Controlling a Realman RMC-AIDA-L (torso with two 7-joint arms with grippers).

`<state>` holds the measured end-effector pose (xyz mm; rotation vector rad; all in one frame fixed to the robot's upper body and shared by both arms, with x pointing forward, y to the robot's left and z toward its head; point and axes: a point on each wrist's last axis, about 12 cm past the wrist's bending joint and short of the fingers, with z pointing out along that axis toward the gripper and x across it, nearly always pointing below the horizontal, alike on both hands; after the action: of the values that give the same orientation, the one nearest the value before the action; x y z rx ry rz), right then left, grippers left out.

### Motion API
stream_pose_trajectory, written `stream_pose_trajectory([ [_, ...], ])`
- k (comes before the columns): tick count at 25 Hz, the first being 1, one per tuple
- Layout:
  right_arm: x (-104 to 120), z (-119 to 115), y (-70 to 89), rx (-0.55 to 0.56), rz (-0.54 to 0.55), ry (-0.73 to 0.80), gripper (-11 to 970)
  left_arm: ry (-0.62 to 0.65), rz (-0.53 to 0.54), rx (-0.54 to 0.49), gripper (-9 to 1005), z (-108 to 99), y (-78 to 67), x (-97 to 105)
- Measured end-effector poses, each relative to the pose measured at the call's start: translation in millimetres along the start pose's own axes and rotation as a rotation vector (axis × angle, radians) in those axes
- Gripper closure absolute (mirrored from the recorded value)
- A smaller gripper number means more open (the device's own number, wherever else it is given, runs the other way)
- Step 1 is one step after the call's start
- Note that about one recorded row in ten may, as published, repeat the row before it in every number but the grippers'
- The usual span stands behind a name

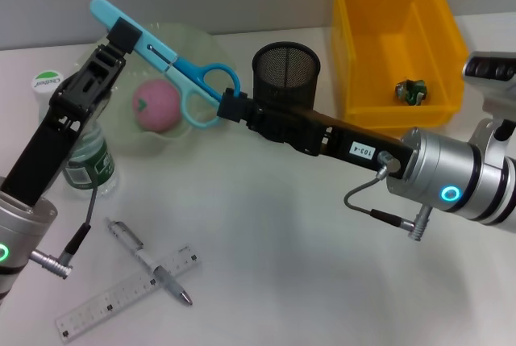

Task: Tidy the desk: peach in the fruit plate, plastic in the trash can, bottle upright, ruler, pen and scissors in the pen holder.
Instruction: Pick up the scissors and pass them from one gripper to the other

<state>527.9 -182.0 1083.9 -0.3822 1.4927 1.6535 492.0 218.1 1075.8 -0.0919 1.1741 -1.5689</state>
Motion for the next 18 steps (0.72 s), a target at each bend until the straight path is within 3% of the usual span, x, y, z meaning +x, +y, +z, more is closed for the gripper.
stream_pose_trajectory([
  [18, -3, 13, -0.1, -0.014, 0.170, -0.031, 473, -0.022, -0.009, 0.009, 898, 2, -0.4, -2],
])
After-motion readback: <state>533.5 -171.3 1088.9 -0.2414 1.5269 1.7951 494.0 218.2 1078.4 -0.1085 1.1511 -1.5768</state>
